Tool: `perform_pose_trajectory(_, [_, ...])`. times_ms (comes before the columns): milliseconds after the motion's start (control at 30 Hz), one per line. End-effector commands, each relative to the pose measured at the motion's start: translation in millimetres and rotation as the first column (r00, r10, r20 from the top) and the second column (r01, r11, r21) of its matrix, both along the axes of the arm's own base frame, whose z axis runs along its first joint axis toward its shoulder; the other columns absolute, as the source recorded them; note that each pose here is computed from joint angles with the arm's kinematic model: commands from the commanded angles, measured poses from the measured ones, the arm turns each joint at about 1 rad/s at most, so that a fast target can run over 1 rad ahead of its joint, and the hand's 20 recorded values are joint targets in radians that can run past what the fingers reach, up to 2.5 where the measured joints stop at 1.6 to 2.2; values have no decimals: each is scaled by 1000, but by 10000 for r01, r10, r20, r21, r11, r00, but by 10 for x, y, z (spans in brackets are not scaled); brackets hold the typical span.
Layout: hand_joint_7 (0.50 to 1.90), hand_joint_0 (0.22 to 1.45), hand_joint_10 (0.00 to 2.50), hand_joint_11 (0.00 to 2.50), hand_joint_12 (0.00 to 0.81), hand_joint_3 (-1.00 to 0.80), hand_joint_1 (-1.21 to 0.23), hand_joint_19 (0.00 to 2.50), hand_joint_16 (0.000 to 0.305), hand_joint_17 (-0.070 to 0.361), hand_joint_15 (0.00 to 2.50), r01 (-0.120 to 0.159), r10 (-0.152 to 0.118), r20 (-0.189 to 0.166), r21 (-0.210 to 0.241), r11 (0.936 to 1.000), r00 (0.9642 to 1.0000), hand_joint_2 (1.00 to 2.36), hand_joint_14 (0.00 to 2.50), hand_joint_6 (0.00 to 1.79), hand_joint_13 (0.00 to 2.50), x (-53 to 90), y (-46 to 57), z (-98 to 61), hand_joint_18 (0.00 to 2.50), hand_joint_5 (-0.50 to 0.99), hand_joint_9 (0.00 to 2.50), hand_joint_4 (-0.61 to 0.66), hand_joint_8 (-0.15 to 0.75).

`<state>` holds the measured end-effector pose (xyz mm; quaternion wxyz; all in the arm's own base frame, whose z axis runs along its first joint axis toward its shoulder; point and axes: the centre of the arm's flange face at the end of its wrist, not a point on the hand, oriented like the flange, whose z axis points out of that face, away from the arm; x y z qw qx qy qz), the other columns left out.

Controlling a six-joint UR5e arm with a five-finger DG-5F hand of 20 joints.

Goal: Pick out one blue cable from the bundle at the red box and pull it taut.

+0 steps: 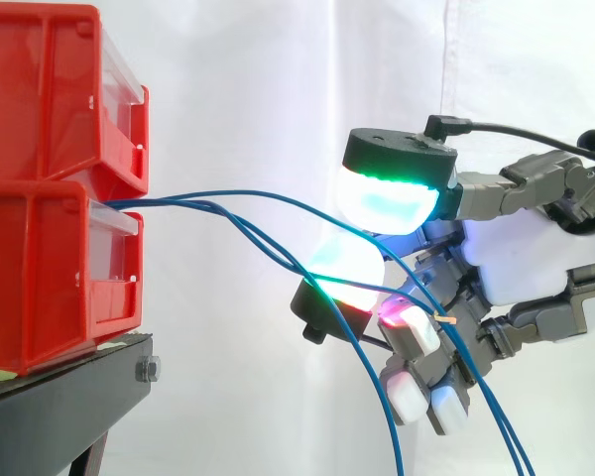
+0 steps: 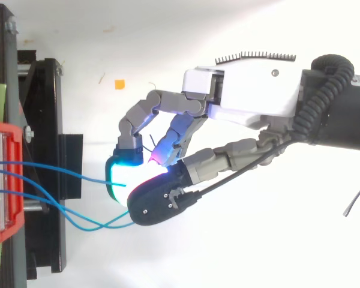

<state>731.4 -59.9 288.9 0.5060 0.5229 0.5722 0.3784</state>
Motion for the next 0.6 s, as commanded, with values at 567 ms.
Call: perform_pose_trajectory(567, [1037,631,20,766,360,-79,-793,543,50,113,477,26,-25,-98,105,9999,9999,1022,19,918,990,-16,-2,0,924,-108,1176,-80,277])
